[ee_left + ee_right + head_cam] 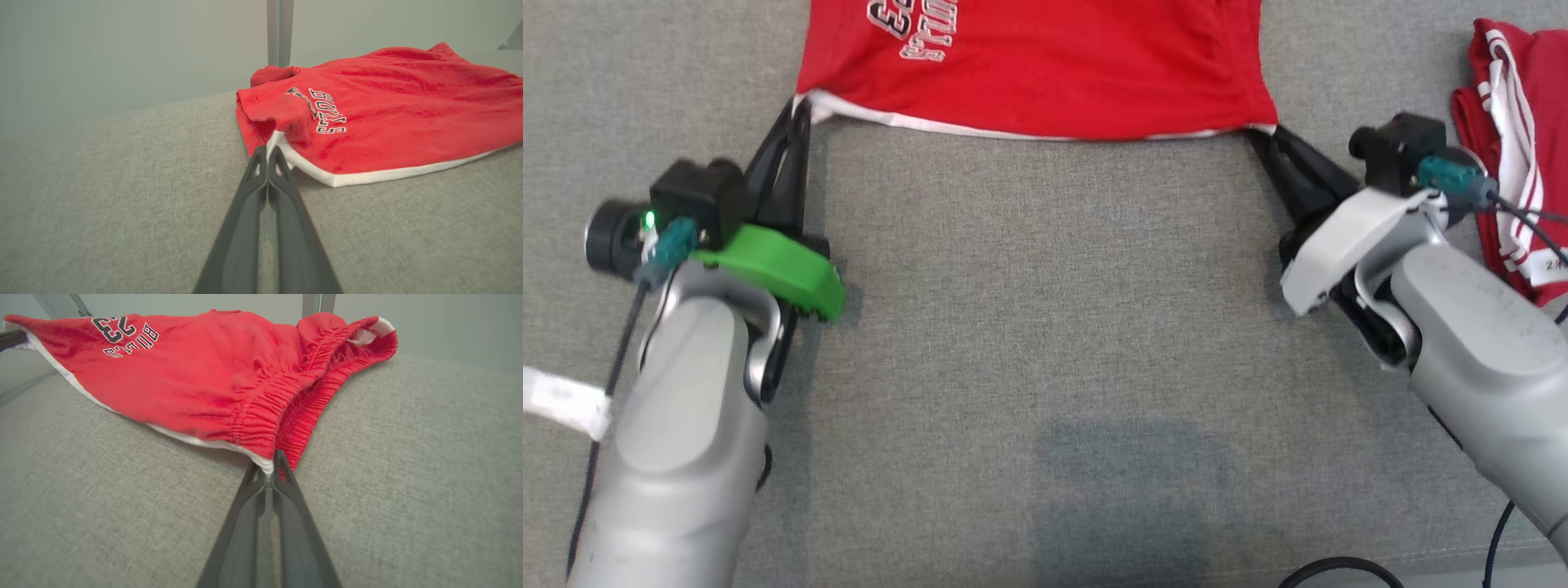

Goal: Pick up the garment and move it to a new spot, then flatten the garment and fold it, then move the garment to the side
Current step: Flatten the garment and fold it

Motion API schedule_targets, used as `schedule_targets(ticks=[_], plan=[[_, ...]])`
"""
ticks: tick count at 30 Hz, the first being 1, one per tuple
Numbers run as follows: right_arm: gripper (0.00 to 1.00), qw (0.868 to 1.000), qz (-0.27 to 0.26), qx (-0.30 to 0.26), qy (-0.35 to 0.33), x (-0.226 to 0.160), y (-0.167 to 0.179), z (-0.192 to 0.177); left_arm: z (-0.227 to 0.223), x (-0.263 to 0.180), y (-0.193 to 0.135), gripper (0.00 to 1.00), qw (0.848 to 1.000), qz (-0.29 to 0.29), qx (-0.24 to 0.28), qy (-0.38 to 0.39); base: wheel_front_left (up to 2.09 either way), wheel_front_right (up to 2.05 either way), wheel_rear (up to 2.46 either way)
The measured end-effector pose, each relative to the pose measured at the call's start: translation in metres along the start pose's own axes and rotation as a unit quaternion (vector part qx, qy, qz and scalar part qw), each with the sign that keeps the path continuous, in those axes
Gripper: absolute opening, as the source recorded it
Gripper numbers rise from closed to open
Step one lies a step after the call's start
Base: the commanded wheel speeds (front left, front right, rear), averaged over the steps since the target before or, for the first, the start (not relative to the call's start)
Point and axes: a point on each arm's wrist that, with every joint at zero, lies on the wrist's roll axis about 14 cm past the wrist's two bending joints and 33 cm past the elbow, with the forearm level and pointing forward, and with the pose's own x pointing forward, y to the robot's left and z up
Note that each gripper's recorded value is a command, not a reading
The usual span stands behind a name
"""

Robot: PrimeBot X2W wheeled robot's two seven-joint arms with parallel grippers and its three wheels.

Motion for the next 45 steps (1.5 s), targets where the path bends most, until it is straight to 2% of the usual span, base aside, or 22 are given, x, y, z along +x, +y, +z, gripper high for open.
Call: schedule_targets(ticks=[7,16,20,28,32,38,41,45], plan=[[0.00,0.998,-0.001,0.053,0.042,-0.061,0.030,-0.033,-0.034,-0.072,-0.007,0.00,0.997,0.041,-0.052,0.050,0.00,0.00,0.00],[0.00,0.993,-0.020,0.090,0.079,-0.137,0.067,-0.069,-0.068,-0.166,-0.027,0.00,0.985,0.089,-0.108,0.096,0.00,0.00,0.00],[0.00,0.991,-0.022,0.094,0.091,-0.166,0.082,-0.082,-0.079,-0.200,-0.038,0.00,0.982,0.099,-0.121,0.108,0.00,0.00,0.00],[0.00,0.987,0.005,0.098,0.130,-0.206,0.119,-0.113,-0.092,-0.247,-0.035,0.00,0.972,0.143,-0.149,0.113,0.00,0.00,0.00],[0.00,0.982,0.015,0.106,0.153,-0.221,0.131,-0.128,-0.094,-0.258,-0.036,0.00,0.969,0.153,-0.156,0.111,0.00,0.00,0.00],[0.00,0.981,0.016,0.119,0.153,-0.222,0.133,-0.128,-0.084,-0.252,-0.033,0.00,0.972,0.151,-0.150,0.095,0.00,0.00,0.00],[0.00,0.984,0.002,0.133,0.119,-0.209,0.122,-0.108,-0.056,-0.226,-0.032,0.00,0.982,0.128,-0.129,0.057,0.00,0.00,0.00],[0.00,0.982,-0.025,0.184,0.039,-0.186,0.106,-0.064,-0.002,-0.180,-0.035,0.00,0.992,0.084,-0.094,-0.012,0.00,0.00,0.00]])
